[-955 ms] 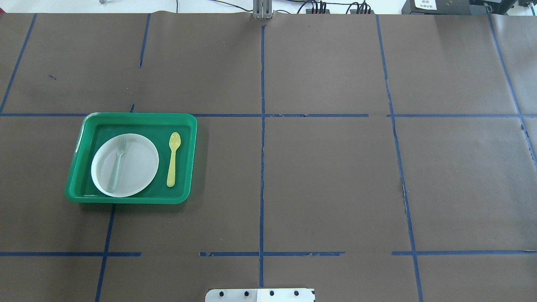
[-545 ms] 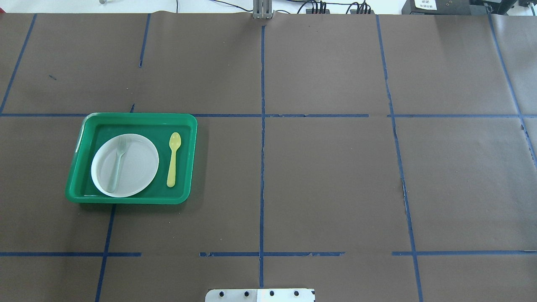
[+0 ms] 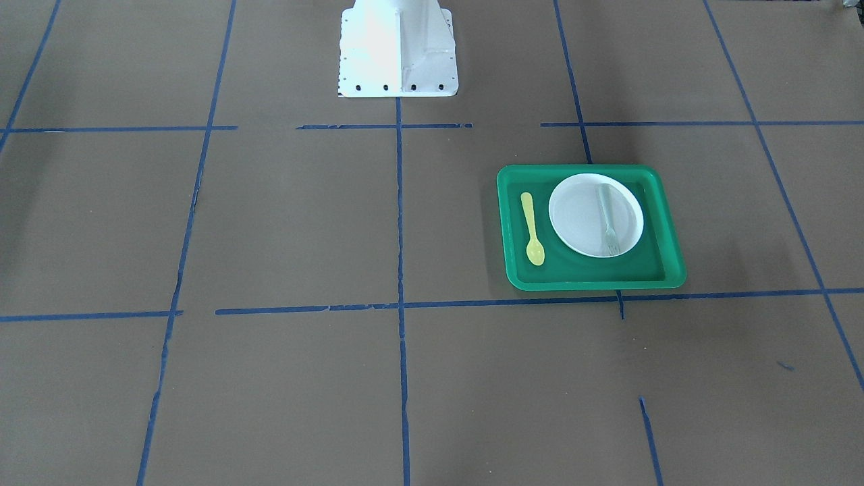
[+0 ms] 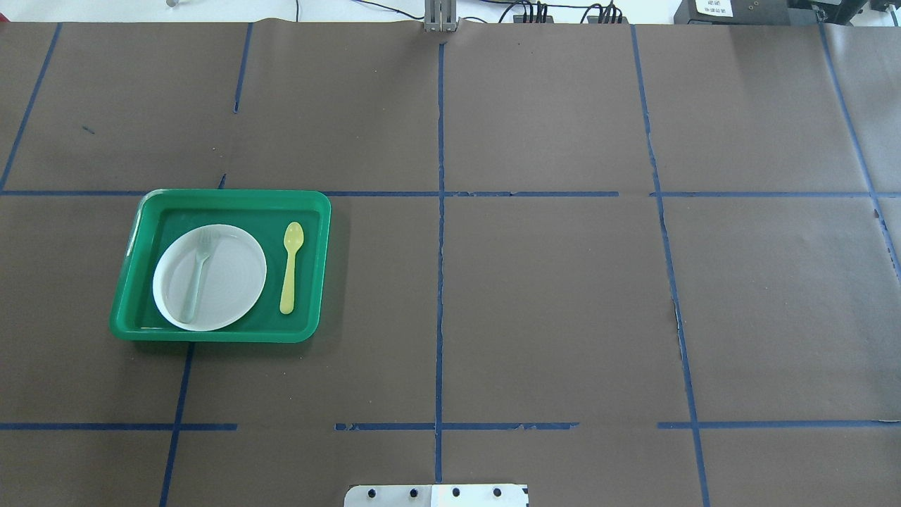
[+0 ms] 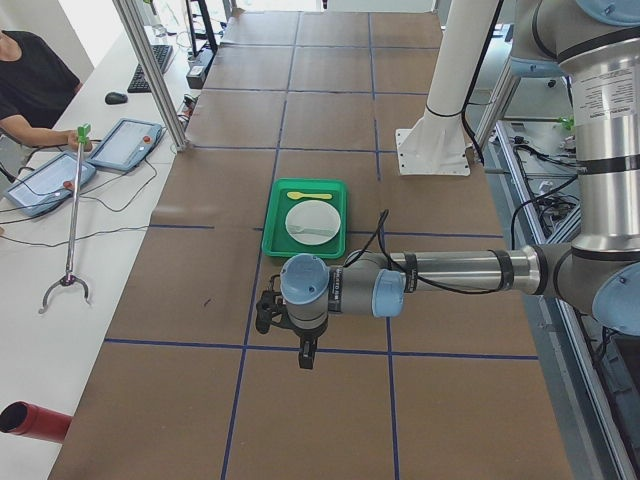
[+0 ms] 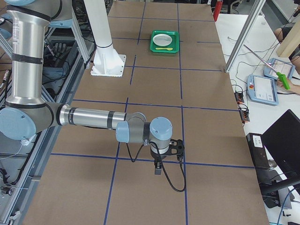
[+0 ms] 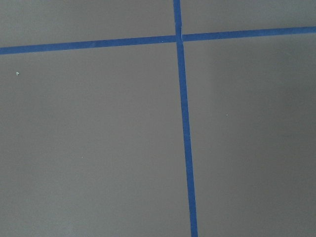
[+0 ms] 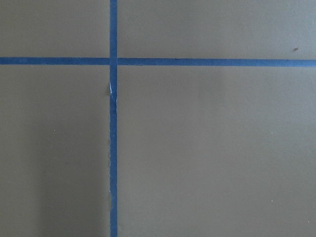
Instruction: Place spoon
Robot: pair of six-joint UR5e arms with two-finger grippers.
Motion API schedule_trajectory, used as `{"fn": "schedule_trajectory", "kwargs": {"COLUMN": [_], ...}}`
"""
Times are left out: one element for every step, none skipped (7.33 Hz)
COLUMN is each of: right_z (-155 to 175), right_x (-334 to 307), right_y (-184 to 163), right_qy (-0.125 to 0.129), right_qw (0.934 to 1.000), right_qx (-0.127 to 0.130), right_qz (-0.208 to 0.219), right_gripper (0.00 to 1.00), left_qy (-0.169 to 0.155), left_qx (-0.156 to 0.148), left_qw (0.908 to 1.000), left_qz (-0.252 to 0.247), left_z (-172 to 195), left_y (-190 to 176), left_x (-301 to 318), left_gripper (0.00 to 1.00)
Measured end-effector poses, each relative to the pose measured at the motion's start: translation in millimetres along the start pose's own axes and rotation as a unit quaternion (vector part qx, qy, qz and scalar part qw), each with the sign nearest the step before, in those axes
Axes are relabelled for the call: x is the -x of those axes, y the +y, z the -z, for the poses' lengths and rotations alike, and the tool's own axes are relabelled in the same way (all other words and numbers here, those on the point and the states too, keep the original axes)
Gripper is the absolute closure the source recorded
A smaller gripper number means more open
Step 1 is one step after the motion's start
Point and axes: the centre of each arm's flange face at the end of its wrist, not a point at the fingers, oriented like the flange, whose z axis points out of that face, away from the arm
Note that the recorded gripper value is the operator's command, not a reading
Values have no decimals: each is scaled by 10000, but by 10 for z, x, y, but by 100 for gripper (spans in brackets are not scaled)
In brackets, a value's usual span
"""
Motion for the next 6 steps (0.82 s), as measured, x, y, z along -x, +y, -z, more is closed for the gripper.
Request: {"fn": "schedule_trajectory", "kwargs": {"right_z": [0,0,0,0,0,0], "right_x": [0,0,0,0,0,0], "right_y": [0,0,0,0,0,0], "right_qy": [0,0,0,0,0,0], "right_qw": [10000,10000,10000,10000,10000,10000], "right_qx": [0,0,-1,-2,-1,0], "right_qz": [0,0,1,3,4,2], "right_gripper": [0,0,0,0,0,0], "left_qy": [-3,-5,-10,-16,-19,-19], "left_qx": [-5,-26,-82,-144,-172,-174], "left_qw": [10000,10000,10000,9998,9997,9996], "left_qz": [3,15,52,106,165,207], "left_z": [5,23,71,137,194,227], "left_y": [-2,-5,-6,-6,-9,-14], "left_x": [3,12,41,72,85,87], "left_gripper": [0,0,0,0,0,0]}}
